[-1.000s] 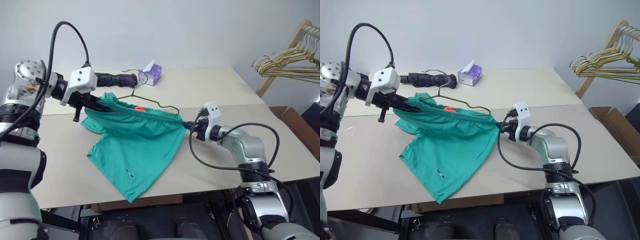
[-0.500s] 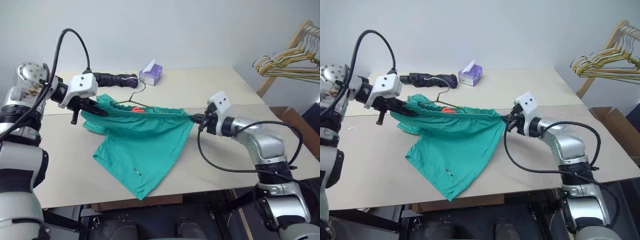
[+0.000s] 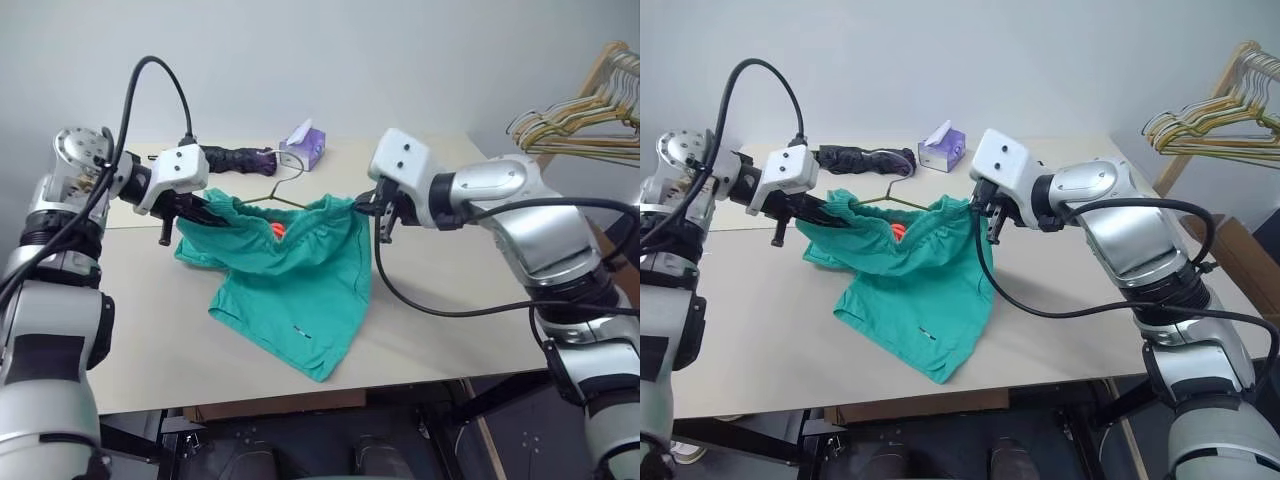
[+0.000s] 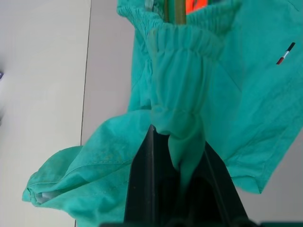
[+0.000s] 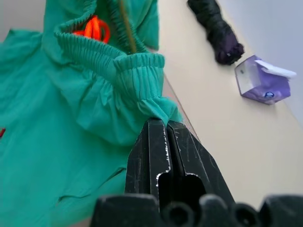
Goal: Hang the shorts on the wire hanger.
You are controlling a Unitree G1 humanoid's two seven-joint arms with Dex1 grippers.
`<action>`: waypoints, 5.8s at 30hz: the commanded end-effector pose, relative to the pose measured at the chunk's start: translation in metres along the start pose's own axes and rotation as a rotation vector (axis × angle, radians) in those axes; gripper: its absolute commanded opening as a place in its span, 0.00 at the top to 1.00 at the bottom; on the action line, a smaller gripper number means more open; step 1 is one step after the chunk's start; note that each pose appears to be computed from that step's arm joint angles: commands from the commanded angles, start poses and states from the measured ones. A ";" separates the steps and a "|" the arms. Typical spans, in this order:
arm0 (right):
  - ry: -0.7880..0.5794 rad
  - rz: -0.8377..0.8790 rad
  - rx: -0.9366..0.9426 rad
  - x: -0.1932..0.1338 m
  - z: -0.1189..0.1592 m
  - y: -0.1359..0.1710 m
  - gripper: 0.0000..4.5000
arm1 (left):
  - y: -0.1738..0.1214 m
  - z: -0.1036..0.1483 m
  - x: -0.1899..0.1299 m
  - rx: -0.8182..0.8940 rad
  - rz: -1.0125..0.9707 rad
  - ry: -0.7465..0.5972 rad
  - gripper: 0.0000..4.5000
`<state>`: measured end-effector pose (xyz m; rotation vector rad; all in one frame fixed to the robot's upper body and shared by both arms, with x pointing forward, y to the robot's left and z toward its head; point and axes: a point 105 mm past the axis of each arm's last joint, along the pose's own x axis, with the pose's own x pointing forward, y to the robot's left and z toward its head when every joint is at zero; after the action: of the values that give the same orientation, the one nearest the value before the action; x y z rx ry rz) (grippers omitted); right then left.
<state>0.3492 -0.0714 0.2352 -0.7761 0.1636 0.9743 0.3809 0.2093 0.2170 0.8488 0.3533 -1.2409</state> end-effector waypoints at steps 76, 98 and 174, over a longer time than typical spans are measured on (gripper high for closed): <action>-0.151 0.205 0.020 0.018 -0.004 0.012 1.00 | -0.012 0.013 -0.009 0.054 -0.010 -0.126 0.48; -0.100 0.092 0.174 -0.001 -0.029 0.012 1.00 | 0.005 -0.029 -0.052 -0.084 0.322 -0.082 0.01; 0.458 -1.796 1.603 -0.243 -0.228 -0.113 1.00 | -0.064 0.123 -0.062 -0.171 0.218 -1.227 0.01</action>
<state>0.3480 -0.4206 0.2282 0.5137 0.4697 -1.0987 0.2821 0.1553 0.3014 -0.1319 -0.5407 -1.2696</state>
